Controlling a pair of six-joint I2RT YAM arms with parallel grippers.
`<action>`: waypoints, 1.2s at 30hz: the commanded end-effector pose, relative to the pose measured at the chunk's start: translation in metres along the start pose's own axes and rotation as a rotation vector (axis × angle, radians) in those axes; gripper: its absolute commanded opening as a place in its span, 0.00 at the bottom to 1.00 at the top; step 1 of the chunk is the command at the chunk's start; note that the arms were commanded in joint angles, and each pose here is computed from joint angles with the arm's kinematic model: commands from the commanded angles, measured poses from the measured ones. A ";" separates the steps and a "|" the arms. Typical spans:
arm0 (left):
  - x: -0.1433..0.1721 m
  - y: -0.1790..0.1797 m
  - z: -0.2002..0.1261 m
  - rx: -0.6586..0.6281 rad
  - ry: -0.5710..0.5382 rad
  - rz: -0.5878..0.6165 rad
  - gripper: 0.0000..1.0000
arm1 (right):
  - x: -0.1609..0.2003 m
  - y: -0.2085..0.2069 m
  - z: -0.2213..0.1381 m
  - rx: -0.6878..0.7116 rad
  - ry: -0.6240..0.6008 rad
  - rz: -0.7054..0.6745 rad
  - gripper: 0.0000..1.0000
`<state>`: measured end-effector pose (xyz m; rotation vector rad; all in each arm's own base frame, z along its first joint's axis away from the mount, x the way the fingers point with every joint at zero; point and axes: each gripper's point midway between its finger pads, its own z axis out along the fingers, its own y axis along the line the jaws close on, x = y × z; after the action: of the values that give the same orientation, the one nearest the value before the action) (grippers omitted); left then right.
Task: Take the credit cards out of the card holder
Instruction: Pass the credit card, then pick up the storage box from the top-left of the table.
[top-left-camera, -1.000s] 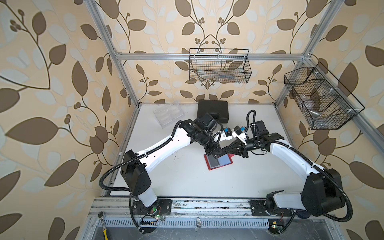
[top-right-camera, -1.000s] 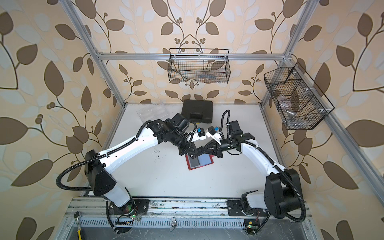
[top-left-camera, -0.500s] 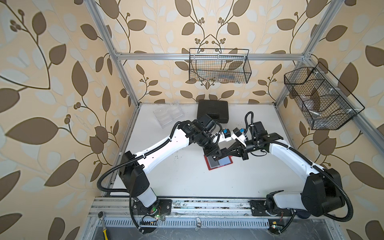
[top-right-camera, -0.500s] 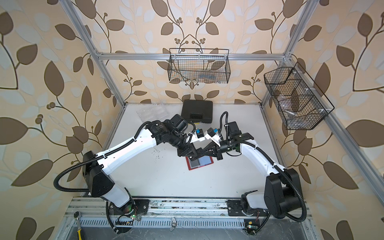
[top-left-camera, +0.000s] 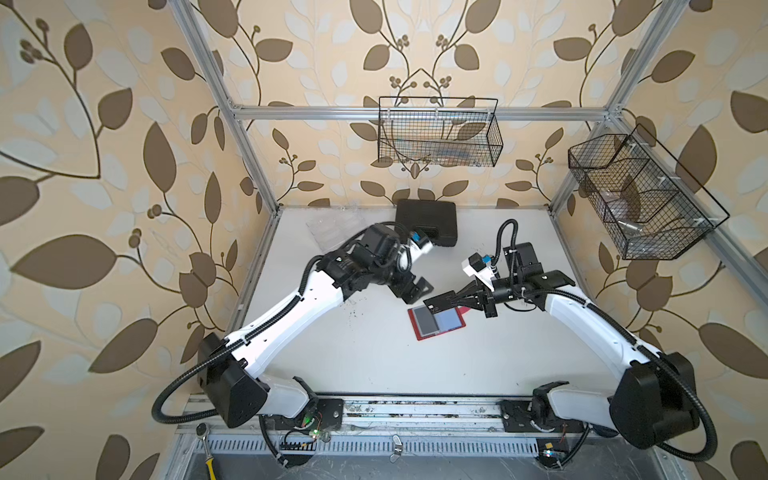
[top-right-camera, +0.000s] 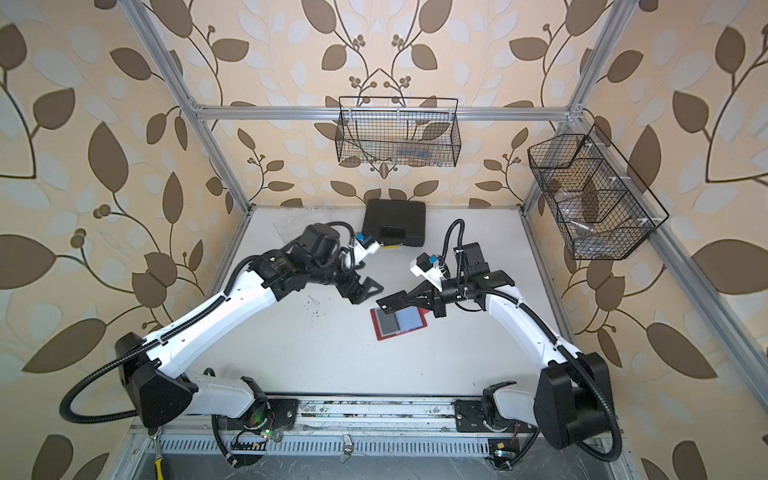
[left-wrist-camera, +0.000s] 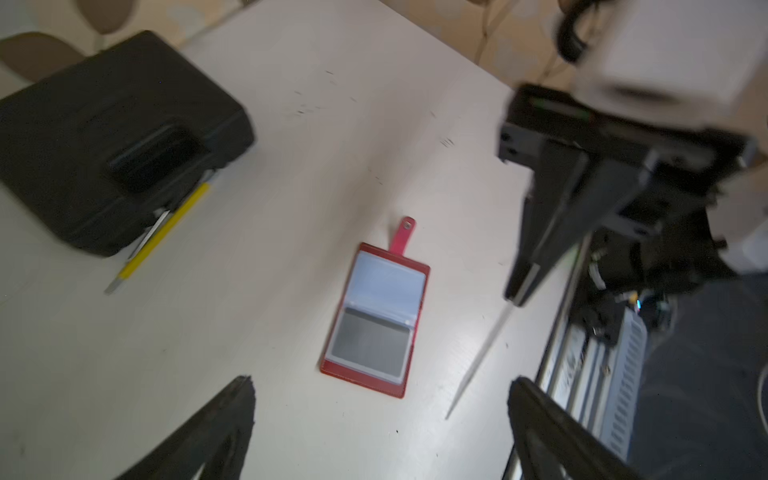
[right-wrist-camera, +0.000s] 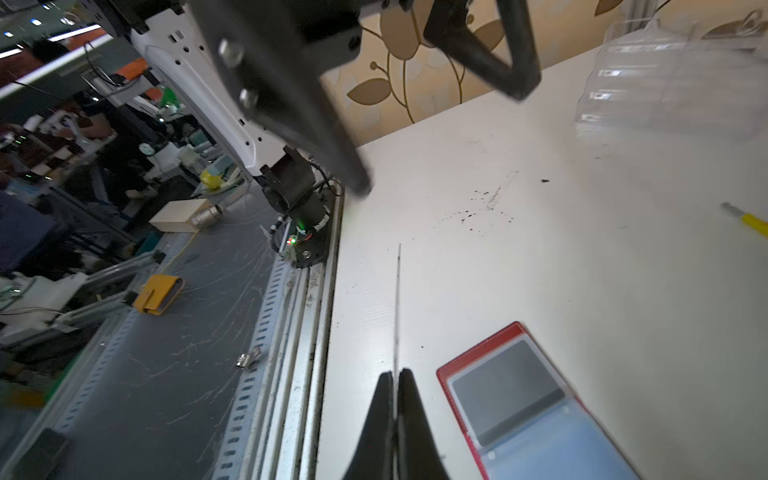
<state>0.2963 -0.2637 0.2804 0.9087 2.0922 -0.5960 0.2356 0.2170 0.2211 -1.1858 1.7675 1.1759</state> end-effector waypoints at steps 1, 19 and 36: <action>-0.024 0.090 -0.038 -0.318 -0.156 -0.349 0.99 | -0.022 -0.020 -0.009 0.154 -0.088 -0.025 0.00; 0.133 0.342 -0.076 -0.865 0.232 -1.081 0.68 | -0.062 -0.004 0.016 0.219 -0.128 -0.058 0.00; 0.145 0.423 -0.016 -0.804 0.196 -1.114 0.54 | -0.060 -0.009 0.035 0.162 -0.072 -0.035 0.00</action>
<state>0.5367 0.0745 0.1194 -0.7445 2.5956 -0.0871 0.2655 0.2628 0.2510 -1.0313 1.7724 1.0178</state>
